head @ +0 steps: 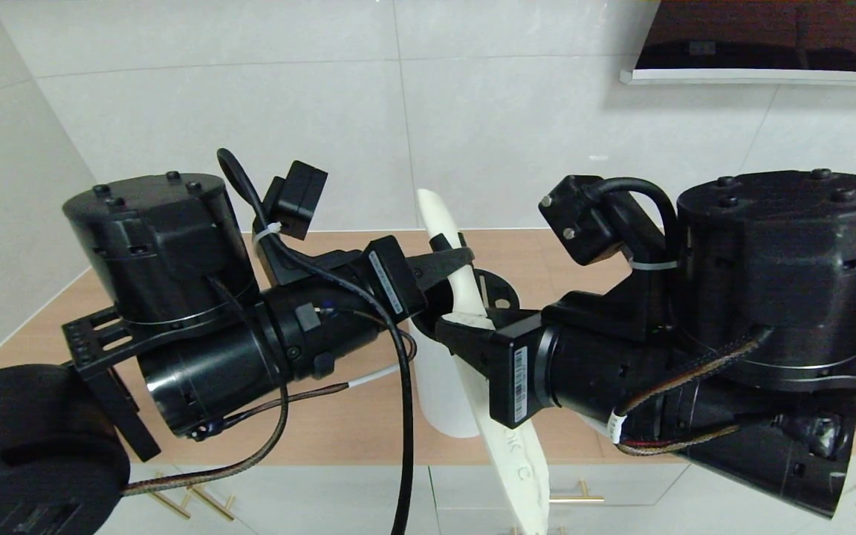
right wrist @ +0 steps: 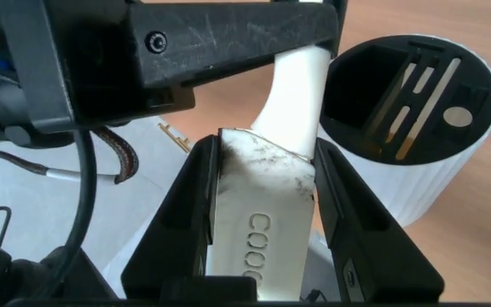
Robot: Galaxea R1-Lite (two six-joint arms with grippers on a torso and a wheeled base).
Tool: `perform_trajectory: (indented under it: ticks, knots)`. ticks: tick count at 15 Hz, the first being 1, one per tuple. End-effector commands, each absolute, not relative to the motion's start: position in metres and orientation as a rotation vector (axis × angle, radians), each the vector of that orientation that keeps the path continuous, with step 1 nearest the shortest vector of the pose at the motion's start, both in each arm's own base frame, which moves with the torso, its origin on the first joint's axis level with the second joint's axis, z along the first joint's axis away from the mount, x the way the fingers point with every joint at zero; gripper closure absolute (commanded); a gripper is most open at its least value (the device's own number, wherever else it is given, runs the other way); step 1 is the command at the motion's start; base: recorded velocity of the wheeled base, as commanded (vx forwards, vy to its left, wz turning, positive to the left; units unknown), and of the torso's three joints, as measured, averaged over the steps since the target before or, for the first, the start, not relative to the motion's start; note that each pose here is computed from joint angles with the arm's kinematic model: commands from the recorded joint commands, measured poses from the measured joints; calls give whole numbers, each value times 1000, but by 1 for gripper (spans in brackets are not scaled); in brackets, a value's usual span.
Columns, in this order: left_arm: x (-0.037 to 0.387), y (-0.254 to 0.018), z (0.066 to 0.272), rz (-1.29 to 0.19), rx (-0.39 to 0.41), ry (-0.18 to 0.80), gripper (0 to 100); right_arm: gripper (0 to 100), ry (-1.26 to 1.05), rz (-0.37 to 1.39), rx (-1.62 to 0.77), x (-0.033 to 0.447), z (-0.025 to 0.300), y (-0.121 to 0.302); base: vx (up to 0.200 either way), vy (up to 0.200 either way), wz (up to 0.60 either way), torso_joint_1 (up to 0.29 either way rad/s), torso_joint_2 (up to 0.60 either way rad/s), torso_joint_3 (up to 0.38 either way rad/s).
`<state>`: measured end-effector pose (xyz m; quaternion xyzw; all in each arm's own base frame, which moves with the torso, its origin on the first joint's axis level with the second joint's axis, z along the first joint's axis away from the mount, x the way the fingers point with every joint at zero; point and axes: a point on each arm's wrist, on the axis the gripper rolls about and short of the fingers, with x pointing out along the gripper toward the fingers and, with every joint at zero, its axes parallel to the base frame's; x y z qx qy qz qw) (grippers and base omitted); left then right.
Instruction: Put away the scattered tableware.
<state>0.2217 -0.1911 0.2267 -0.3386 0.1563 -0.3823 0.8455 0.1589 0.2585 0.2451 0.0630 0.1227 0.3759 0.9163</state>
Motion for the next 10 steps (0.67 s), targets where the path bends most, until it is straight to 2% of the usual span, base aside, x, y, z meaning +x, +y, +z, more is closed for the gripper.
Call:
perform_trajectory:
  ticks: [1, 2, 5, 8, 10]
  knots:
    - [221, -191, 227, -805, -715, 329, 100, 100, 244, 774, 136, 157, 248, 257, 0, 0, 0, 0, 0, 0]
    - [221, -190, 228, -806, -714, 326, 100, 0, 244, 771, 133, 158, 247, 257, 0, 0, 0, 0, 0, 0]
    - [218, -187, 234, -817, -719, 301, 100, 0, 243, 771, 140, 158, 248, 257, 0, 0, 0, 0, 0, 0]
    - [208, -179, 251, -833, -727, 209, 100, 0, 217, 766, 155, 154, 257, 248, 0, 0, 0, 0, 0, 0]
    - [205, -174, 258, -812, -673, 145, 100, 0, 186, 733, 167, 155, 265, 230, 0, 0, 0, 0, 0, 0]
